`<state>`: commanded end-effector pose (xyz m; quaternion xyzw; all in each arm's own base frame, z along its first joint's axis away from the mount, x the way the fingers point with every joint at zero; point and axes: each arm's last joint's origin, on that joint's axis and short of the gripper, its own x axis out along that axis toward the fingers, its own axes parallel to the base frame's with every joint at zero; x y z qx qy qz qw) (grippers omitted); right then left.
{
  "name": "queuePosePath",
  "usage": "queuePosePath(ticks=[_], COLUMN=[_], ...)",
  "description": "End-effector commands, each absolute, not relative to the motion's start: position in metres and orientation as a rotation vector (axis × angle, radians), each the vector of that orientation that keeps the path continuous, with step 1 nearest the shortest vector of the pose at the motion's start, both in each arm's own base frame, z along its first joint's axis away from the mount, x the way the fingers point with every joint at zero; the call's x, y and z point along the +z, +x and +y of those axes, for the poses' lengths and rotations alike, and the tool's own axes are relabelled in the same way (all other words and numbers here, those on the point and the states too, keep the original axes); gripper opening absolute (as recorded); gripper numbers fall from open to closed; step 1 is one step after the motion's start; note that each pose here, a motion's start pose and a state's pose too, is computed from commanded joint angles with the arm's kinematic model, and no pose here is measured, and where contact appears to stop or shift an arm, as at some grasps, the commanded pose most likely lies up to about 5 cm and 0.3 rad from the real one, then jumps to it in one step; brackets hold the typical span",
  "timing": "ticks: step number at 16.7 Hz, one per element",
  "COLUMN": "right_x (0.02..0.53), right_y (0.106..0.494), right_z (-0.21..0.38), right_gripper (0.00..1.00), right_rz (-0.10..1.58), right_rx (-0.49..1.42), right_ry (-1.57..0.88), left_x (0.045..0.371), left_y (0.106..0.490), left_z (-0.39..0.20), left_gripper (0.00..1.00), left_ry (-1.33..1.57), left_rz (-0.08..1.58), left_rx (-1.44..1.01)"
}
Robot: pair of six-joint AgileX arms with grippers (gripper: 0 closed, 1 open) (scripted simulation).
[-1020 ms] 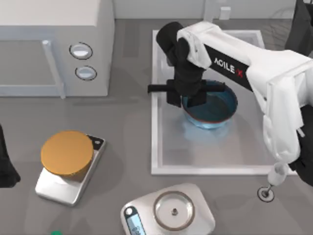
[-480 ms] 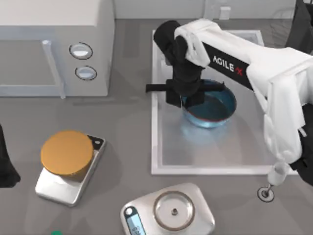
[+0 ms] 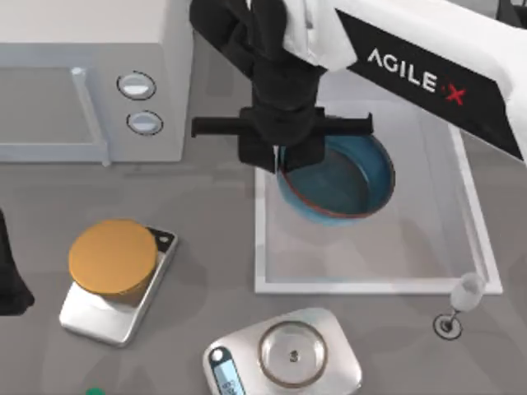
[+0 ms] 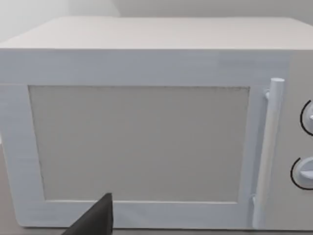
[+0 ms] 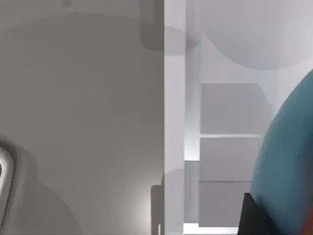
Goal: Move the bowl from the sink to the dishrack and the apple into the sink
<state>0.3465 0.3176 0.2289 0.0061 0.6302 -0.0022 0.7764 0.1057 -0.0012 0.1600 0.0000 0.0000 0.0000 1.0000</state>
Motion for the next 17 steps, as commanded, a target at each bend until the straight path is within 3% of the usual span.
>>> queuePosePath(ticks=[4, 8, 17], right_x=[0.315, 0.346, 0.355], right_y=[0.251, 0.189, 0.185], right_z=[0.299, 0.274, 0.263], right_gripper=[0.00, 0.00, 0.00], right_rz=[1.347, 1.361, 1.359], right_rx=[0.008, -0.005, 0.029], right_ry=[0.032, 0.017, 0.051], left_x=[0.160, 0.160, 0.160], left_y=[0.106, 0.106, 0.106], left_z=[-0.001, -0.001, -0.001], left_gripper=[1.00, 1.00, 1.00], left_ry=[0.000, 0.000, 0.000], left_rz=[0.000, 0.000, 0.000], left_rx=[0.000, 0.000, 0.000])
